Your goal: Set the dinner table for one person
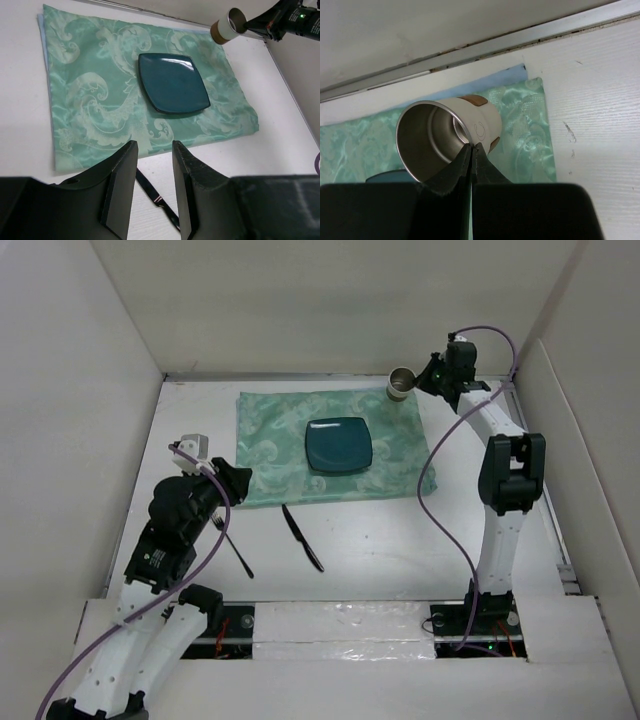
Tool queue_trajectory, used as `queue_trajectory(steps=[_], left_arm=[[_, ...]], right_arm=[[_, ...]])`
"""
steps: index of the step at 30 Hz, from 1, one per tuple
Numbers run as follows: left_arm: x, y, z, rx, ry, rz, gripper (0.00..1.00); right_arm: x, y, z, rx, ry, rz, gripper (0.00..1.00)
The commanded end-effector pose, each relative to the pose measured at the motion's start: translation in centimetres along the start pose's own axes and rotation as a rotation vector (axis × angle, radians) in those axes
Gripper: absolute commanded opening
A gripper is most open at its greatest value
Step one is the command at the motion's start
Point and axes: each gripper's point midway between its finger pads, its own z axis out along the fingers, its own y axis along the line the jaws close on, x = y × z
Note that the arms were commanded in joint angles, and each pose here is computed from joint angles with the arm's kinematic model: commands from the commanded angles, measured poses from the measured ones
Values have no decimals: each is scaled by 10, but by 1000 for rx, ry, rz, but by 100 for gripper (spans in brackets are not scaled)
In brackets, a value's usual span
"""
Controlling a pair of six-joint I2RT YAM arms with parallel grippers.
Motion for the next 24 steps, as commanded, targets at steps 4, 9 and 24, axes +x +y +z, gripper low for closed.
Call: queue_trajectory(steps=[4,9,24], left_arm=[[-5,1,4,-5,-15,16,31],[-5,1,5,-3,-11,18,31],[-6,3,5,-15,-18,16,32]], right_arm=[[-23,1,3,4,-42,23,0],[-7,-15,13,34,-4,38,0],[-4,-29,19,52,6,79,17]])
